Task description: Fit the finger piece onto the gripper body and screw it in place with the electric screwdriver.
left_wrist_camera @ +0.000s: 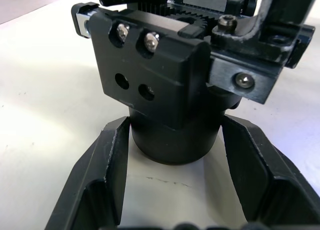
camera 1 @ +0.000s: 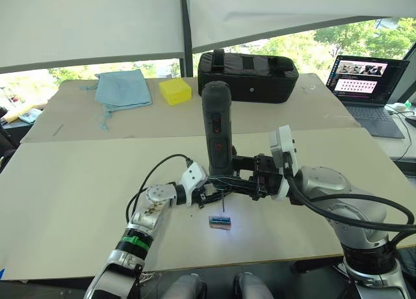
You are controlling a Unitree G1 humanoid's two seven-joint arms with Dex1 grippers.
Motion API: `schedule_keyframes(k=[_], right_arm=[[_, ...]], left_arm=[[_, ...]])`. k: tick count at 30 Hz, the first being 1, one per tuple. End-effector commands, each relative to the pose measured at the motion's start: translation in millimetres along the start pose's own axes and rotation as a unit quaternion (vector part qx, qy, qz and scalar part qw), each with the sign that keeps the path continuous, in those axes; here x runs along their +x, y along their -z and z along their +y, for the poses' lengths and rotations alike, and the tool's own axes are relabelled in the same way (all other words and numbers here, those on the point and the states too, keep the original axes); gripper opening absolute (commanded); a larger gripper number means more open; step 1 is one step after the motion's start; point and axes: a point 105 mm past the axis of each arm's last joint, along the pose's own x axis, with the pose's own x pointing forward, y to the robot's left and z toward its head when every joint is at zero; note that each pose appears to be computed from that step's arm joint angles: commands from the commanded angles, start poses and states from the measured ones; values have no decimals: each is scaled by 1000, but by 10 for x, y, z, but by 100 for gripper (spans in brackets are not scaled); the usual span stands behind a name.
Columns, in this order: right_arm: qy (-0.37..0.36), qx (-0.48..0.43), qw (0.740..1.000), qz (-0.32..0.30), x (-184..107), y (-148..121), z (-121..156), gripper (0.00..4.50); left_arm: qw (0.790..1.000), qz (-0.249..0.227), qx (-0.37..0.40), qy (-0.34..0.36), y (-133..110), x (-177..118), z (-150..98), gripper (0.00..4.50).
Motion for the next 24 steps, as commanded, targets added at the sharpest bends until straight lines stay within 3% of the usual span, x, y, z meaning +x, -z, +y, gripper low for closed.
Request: schedule_keyframes(k=[1, 5, 10, 13, 15, 24], right_arm=[[-12, -41, 999, -24, -31, -187, 83, 192], [-7, -42, 999, -22, -53, -198, 77, 192], [-2, -41, 999, -18, -74, -185, 88, 192], [-1, -43, 999, -17, -74, -182, 93, 192], [0, -43, 999, -18, -74, -187, 93, 192], [3, -44, 999, -20, -78, -172, 103, 192]], left_arm=[[999, -9, 26, 38, -105, 89, 52, 228], [994, -12, 57, 98, -178, 92, 126, 228], [991, 32, 79, 103, -156, 108, 302, 228], [989, 54, 73, 121, -85, 59, 307, 376], [988, 62, 68, 126, -41, 19, 308, 449], [997, 0, 9, 74, -2, 14, 193, 450]])
